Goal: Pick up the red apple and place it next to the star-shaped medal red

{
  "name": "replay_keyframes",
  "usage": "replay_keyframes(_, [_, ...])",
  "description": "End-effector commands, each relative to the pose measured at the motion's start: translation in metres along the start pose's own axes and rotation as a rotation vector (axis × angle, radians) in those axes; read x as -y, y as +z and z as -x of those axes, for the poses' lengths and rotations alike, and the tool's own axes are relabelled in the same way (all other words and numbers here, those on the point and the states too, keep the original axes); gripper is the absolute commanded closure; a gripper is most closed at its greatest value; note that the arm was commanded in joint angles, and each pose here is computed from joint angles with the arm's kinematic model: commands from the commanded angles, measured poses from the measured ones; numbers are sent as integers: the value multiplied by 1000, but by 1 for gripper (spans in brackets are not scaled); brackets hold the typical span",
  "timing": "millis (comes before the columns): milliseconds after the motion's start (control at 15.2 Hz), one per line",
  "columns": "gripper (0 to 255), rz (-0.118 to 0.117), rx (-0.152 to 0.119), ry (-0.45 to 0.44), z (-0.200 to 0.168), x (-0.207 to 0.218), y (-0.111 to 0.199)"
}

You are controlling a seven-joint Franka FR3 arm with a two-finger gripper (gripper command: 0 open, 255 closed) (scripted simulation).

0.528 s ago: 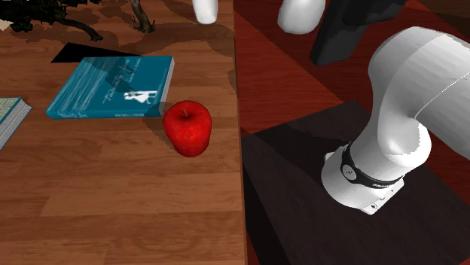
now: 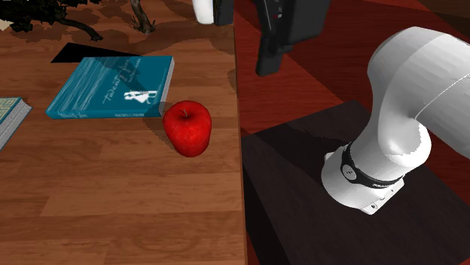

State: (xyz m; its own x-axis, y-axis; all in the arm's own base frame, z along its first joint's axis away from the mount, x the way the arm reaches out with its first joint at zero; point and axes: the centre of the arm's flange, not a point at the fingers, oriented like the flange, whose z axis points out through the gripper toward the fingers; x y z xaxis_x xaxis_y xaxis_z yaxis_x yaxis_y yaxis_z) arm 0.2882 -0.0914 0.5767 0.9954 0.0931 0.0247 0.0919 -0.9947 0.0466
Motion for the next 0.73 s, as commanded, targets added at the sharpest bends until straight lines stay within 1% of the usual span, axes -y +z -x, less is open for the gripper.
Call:
replay_keyframes(0, [0, -11, -23, -64, -1, -19, 20])
replay_keyframes(330, [0, -41, -75, -212, -9, -68, 69])
replay_keyframes(660, [0, -72, -127, -359, -27, -113, 118])
